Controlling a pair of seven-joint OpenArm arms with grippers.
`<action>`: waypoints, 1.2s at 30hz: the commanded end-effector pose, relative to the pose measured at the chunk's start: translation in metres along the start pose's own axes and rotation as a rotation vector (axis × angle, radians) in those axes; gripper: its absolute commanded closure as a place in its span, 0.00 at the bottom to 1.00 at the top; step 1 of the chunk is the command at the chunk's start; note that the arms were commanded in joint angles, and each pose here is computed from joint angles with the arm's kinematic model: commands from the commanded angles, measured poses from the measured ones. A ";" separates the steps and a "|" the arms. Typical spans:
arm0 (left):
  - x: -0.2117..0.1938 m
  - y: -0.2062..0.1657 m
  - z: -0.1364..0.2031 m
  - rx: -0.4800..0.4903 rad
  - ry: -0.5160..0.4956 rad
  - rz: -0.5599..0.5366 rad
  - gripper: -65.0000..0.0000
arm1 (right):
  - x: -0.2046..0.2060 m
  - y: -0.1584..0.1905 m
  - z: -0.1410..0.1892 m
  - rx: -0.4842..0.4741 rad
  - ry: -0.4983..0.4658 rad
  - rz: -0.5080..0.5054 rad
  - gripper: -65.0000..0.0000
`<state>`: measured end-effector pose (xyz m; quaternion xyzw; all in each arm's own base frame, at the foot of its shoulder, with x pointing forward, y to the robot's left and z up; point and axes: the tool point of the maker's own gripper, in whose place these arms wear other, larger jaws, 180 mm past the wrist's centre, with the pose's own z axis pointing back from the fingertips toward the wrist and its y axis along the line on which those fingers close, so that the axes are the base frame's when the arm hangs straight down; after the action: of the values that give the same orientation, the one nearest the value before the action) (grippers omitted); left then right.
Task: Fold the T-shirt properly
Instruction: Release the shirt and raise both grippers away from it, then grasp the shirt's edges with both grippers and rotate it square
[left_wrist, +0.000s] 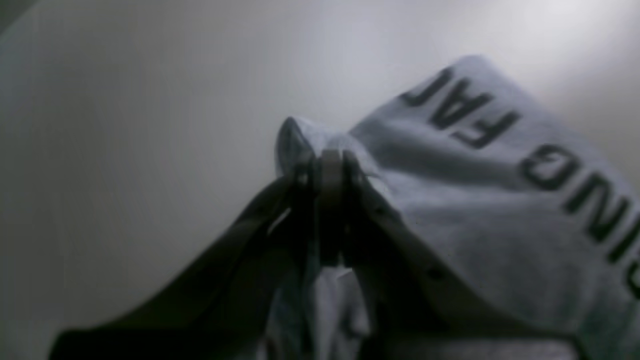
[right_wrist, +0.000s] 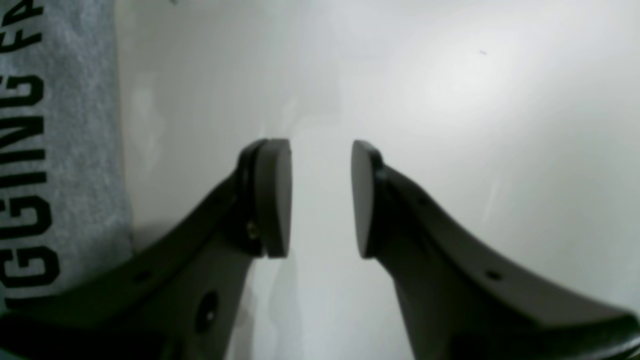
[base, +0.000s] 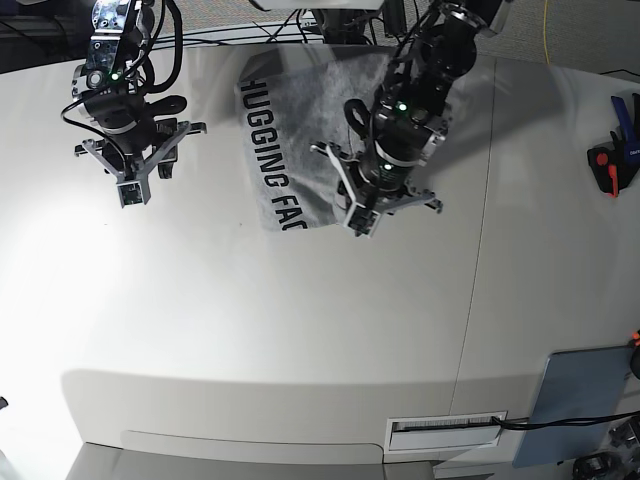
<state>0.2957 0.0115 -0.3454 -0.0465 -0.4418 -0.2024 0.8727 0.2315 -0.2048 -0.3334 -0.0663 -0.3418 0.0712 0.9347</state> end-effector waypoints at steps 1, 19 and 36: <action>0.008 0.009 0.004 0.026 -0.023 0.004 1.00 | 0.010 -0.003 0.003 -0.008 -0.041 0.003 0.68; -0.066 0.099 0.035 0.234 0.122 0.131 0.70 | 0.015 -0.001 0.003 0.001 -0.067 -0.002 0.68; -0.056 -0.048 0.097 -0.608 0.043 0.164 1.00 | 0.079 0.097 -0.048 0.284 -0.211 0.142 1.00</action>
<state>0.1717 0.0127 -0.3448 -0.3280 -0.3218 -0.2567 0.8503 0.3058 -0.1015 -0.3513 0.0476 -0.3936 0.1894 0.8983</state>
